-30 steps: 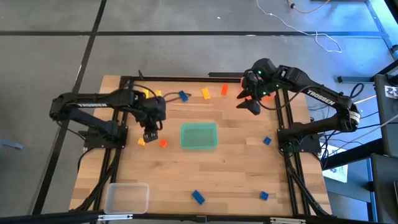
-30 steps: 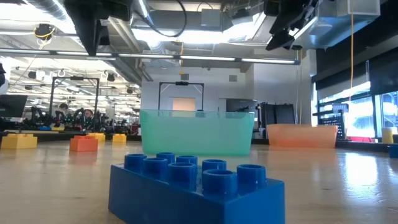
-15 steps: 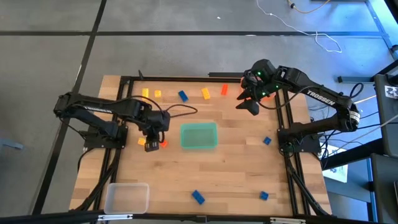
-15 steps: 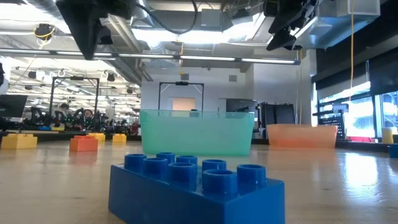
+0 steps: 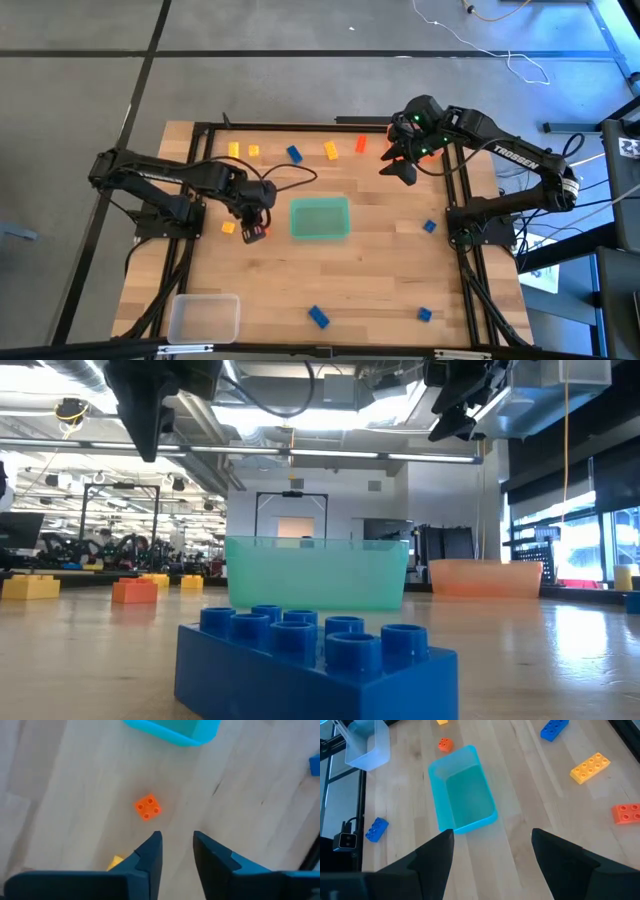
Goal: Sort & place blocks by color
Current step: Put the orange game piece into the orange bin
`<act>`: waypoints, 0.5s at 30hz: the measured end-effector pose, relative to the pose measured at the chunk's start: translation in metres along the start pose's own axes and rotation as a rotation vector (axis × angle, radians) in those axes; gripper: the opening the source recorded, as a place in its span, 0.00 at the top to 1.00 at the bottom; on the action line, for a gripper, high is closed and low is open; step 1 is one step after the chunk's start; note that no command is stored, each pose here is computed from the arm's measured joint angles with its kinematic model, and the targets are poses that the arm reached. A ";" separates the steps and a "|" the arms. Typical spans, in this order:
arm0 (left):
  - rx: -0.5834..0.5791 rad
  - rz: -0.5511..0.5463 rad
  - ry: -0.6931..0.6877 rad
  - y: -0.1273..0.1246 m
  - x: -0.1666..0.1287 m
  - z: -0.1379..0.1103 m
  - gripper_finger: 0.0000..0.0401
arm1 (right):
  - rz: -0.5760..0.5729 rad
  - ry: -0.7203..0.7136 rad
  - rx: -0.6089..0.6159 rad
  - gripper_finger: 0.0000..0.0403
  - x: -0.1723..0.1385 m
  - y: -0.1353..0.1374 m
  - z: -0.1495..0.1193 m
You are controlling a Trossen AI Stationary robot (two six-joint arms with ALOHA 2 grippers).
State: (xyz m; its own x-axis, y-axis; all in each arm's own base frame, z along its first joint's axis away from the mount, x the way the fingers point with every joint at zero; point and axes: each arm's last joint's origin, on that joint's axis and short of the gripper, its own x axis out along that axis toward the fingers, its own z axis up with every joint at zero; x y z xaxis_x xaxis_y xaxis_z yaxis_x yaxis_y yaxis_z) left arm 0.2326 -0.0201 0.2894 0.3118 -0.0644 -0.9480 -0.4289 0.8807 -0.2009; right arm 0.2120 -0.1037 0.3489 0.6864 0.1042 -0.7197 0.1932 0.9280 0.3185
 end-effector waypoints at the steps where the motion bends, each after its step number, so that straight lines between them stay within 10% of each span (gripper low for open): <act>1: -0.021 0.002 0.006 0.000 0.000 0.000 0.72 | 0.000 0.000 -0.001 0.33 0.000 0.000 0.000; 10: 0.005 -0.011 -0.009 -0.001 0.000 0.001 0.43 | 0.000 -0.001 0.000 0.33 0.000 0.000 0.000; 15: 0.245 -0.014 -0.018 -0.001 0.003 0.002 0.32 | 0.000 -0.001 0.000 0.33 0.000 0.000 0.000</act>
State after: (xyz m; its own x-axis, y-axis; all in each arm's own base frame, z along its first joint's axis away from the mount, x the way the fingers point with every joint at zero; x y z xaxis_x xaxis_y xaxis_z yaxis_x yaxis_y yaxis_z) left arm 0.2361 -0.0207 0.2869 0.3325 -0.0709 -0.9404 -0.2068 0.9674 -0.1461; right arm 0.2120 -0.1038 0.3490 0.6868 0.1037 -0.7194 0.1934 0.9280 0.3184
